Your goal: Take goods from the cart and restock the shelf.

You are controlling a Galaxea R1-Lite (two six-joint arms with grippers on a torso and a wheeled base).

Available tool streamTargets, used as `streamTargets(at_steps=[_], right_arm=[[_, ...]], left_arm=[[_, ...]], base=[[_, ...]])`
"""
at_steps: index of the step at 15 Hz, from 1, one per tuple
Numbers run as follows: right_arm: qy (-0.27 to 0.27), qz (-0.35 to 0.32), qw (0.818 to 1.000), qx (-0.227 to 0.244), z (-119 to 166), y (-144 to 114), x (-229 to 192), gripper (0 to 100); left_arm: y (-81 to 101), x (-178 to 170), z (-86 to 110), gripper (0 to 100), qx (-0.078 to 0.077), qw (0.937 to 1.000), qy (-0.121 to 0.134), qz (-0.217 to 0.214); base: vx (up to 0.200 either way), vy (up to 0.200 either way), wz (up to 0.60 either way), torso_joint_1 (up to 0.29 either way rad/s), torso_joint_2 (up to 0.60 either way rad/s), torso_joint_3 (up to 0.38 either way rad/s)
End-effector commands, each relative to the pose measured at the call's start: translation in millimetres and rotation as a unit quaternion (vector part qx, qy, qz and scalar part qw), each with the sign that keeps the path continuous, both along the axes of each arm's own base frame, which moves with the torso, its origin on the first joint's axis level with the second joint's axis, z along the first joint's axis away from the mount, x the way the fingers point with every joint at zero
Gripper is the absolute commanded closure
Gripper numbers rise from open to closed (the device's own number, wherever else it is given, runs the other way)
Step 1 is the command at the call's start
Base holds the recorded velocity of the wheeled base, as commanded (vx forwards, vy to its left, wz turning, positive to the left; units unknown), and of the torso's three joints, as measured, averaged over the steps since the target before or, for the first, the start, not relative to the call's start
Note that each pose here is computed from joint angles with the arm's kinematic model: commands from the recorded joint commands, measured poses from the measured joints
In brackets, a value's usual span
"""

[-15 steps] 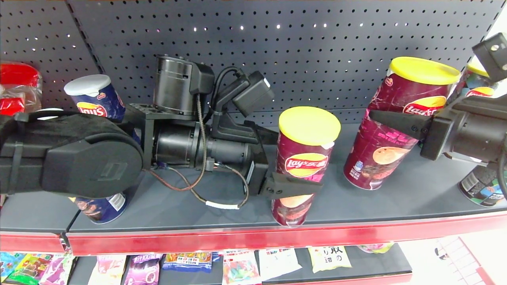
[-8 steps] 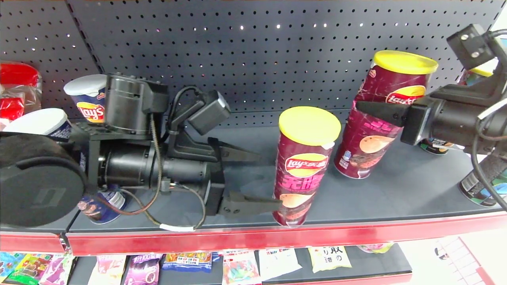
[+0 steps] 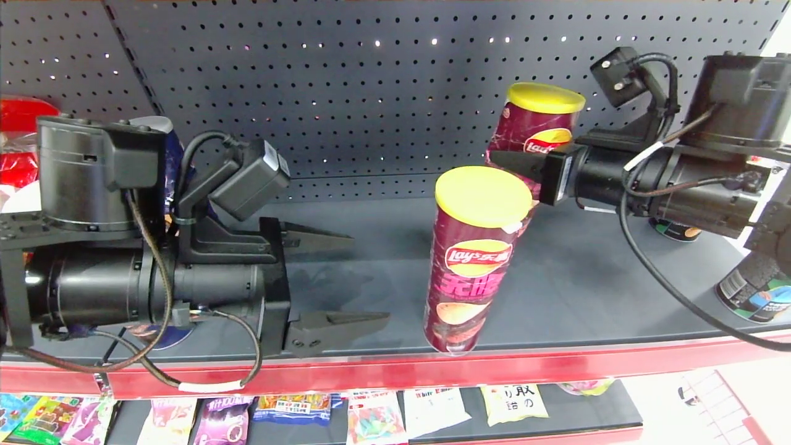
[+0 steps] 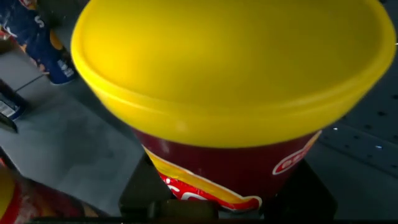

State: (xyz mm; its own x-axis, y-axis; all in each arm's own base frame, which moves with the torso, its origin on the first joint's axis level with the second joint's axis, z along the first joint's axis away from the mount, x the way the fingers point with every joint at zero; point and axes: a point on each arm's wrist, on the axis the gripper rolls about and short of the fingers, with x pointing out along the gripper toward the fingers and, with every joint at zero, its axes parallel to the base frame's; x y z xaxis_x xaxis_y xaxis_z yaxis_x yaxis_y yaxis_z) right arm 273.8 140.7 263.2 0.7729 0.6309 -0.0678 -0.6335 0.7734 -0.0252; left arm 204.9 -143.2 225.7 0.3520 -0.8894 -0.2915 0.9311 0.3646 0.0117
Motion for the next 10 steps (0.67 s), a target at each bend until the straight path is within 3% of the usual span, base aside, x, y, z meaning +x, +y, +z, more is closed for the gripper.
streamTargets(at_steps=[1,3,4,10], right_arm=[[0.019,0.003,1.000,-0.010,-14.2,9.3,15.2,100],[0.020,0.004,1.000,-0.010,-15.3,11.0,18.4,100],[0.018,0.006,1.000,-0.009,-15.2,15.2,25.6,100],[0.020,0.021,1.000,-0.007,-19.4,28.2,42.1,100]], left_arm=[[2.2,-1.8,3.0,0,-0.003,1.0000,-0.005,0.003],[2.1,-2.0,3.7,0,-0.002,0.9999,-0.008,0.007],[3.3,-0.4,5.8,0,0.009,0.9984,-0.020,0.053],[3.0,0.1,4.4,0,0.010,0.9984,-0.017,0.053]], base=[[0.000,0.000,0.00,0.000,0.00,0.000],[0.000,0.000,0.00,0.000,0.00,0.000],[0.000,0.000,0.00,0.000,0.00,0.000],[0.000,0.000,0.00,0.000,0.00,0.000]])
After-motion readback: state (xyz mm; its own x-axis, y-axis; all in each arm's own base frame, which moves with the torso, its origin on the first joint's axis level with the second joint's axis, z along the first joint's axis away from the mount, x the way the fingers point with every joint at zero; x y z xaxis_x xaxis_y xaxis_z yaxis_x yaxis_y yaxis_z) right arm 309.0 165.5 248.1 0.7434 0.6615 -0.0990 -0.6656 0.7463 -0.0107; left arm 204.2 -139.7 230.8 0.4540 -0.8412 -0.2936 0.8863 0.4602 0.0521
